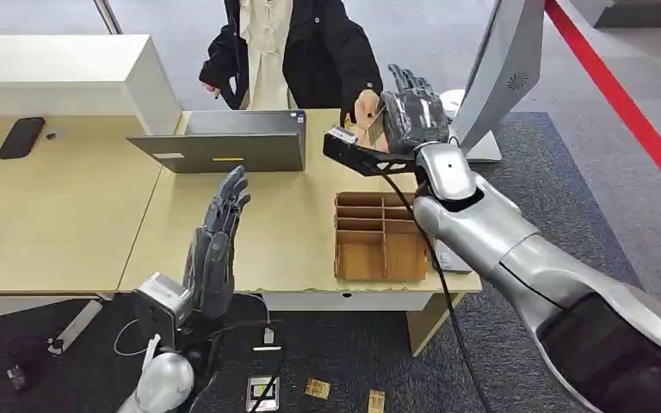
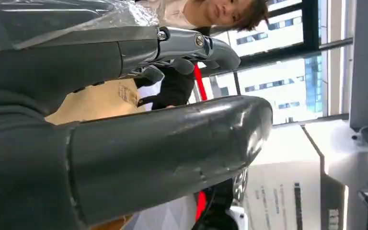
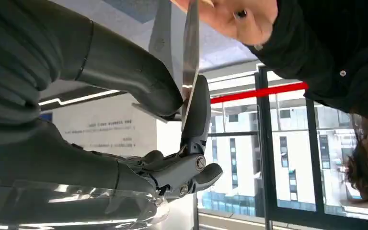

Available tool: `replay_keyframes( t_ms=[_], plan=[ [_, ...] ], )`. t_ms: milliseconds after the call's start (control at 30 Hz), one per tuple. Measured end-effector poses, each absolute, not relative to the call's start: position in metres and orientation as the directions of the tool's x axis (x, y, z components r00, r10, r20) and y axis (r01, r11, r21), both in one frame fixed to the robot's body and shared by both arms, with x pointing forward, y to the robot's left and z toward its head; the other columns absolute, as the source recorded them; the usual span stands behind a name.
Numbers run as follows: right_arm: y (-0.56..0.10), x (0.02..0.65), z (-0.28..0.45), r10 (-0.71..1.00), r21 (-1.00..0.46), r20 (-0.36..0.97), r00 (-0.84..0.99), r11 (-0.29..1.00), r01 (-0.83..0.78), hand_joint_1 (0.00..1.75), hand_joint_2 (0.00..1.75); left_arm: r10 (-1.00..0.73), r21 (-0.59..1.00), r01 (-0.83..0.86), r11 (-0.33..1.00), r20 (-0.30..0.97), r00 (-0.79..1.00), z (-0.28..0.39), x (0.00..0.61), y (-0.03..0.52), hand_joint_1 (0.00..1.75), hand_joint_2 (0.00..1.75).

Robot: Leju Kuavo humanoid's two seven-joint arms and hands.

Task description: Pass the card to the sensor for recognition and then transmit it.

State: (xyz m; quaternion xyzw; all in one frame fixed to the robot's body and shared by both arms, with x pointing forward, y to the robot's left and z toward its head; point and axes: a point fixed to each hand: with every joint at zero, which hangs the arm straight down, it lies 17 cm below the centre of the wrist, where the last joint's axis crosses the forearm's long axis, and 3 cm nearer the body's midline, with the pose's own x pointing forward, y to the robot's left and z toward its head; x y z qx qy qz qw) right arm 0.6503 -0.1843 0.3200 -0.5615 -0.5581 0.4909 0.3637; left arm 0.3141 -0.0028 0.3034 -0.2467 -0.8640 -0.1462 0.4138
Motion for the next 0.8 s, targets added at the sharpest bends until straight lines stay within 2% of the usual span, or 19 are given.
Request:
replay_keyframes(
  t_ms=[267, 800],
  plan=[
    [-0.172, 0.659, 0.354, 0.988, -0.949, -0.143, -0.058, -0.12, 0.291, 1.75, 1.75, 0.304, 0.07, 0.558, 0.827, 0.778, -0.549, 0.309, 0.313, -0.008, 0.0, 0.0],
    [-0.178, 0.667, 0.354, 0.985, -0.955, -0.171, 0.02, -0.171, 0.241, 1.75, 1.75, 0.326, 0.075, 0.583, 0.809, 0.769, -0.55, 0.313, 0.308, -0.013, 0.0, 0.0]
  ],
)
